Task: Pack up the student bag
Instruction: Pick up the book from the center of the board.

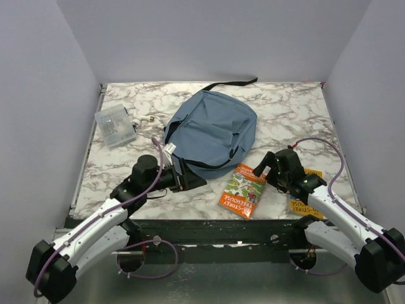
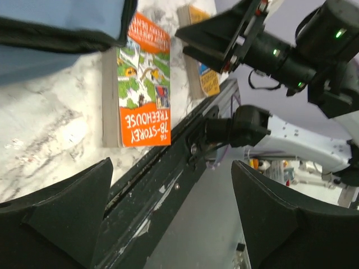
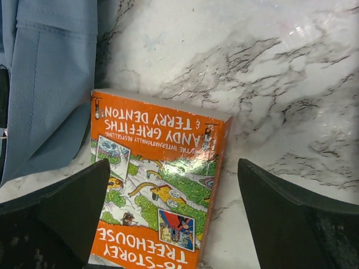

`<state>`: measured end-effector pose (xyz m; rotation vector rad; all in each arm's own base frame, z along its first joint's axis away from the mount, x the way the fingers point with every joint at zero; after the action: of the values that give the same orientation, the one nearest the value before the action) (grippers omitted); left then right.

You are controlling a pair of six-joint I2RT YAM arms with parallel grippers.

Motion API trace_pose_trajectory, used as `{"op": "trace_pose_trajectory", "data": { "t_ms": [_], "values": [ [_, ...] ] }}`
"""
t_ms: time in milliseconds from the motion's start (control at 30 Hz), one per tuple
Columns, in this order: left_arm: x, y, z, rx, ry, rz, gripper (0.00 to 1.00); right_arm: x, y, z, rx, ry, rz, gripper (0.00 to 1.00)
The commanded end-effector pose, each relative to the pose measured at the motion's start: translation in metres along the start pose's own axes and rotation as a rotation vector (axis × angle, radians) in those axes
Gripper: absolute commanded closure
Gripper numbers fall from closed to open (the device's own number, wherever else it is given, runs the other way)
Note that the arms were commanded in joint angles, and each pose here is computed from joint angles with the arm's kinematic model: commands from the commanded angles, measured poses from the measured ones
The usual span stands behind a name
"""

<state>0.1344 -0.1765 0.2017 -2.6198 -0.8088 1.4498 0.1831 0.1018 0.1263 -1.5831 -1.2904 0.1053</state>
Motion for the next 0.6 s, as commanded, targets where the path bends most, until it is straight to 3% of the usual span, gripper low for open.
{"op": "trace_pose_trajectory", "data": {
  "t_ms": [0,167,267,400,567],
  "values": [
    [0.002,0.027,0.018,-0.006,0.048,-0.068,0.13,0.005,0.006,0.011,0.080,0.006,-0.073,0.02],
    [-0.007,0.058,0.032,0.005,0.117,-0.095,0.19,0.001,0.010,0.018,0.128,-0.016,-0.063,0.07],
    [-0.003,0.080,0.037,0.079,0.158,-0.132,0.25,-0.005,0.011,0.020,0.113,-0.024,-0.062,0.07],
    [0.008,0.106,0.047,0.199,0.158,-0.164,0.43,-0.010,0.012,0.026,0.131,-0.029,-0.063,0.07],
    [0.013,0.121,0.057,0.245,0.179,-0.189,0.47,-0.014,0.010,0.036,0.194,-0.020,-0.088,0.08]
  ]
}}
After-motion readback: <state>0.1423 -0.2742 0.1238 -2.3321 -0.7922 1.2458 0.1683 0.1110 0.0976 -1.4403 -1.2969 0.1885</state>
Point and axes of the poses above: each gripper's point midway between its finger pads, its own y axis out along the fingers, its own x axis along the line the jaws close on, z = x × y, the point moved 7 cm from there along -y, back along the fingers, and after that the axes turned 9 degrees about y, right-handed, at the moved point
